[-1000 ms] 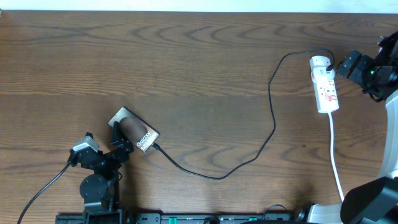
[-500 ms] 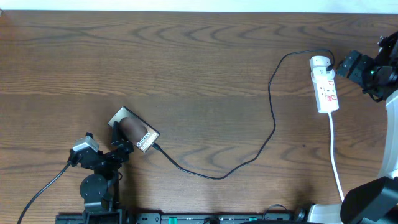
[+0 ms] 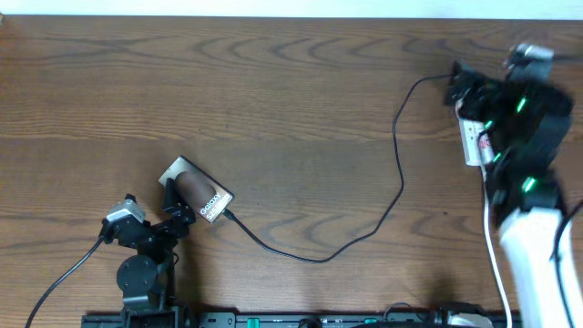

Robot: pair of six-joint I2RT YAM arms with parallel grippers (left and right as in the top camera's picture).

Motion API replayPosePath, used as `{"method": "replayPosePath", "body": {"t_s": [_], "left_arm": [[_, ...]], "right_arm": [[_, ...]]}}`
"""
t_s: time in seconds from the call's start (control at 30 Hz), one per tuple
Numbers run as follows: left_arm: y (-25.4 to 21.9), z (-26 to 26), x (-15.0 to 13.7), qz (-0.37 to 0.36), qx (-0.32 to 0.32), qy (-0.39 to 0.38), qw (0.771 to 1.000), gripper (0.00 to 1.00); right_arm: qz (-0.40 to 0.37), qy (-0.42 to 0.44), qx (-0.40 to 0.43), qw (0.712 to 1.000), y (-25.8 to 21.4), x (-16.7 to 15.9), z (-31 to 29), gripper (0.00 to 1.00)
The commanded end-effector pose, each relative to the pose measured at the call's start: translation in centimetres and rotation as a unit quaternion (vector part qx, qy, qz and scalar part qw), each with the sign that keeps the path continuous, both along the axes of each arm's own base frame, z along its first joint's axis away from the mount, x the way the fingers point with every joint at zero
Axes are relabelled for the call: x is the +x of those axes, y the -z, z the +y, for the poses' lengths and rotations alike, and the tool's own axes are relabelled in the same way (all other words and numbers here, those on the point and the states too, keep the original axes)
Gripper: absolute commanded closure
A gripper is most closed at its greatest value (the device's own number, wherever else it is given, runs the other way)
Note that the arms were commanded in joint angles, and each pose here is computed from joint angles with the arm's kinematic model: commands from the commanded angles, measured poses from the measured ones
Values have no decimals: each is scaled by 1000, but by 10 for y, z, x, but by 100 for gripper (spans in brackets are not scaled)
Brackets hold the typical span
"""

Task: Plug charger to phone and switch on socket

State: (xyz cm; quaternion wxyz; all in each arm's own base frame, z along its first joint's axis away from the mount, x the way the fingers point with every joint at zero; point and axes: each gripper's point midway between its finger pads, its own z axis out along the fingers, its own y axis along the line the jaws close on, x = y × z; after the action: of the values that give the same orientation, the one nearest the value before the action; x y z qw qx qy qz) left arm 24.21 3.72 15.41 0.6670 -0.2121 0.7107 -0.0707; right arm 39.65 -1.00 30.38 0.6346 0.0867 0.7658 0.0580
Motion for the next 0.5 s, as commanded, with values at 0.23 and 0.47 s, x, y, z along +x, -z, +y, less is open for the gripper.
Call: {"method": "replayPosePath", "body": {"t_s": [0.23, 0.47], "left_arm": [[18, 4, -2, 30, 4, -10, 999, 12], [18, 4, -2, 30, 4, -10, 999, 12]], "right_arm": [[-122, 16, 8, 992, 63, -107, 6, 1], [-124, 20, 8, 992, 112, -134, 4, 1]]}}
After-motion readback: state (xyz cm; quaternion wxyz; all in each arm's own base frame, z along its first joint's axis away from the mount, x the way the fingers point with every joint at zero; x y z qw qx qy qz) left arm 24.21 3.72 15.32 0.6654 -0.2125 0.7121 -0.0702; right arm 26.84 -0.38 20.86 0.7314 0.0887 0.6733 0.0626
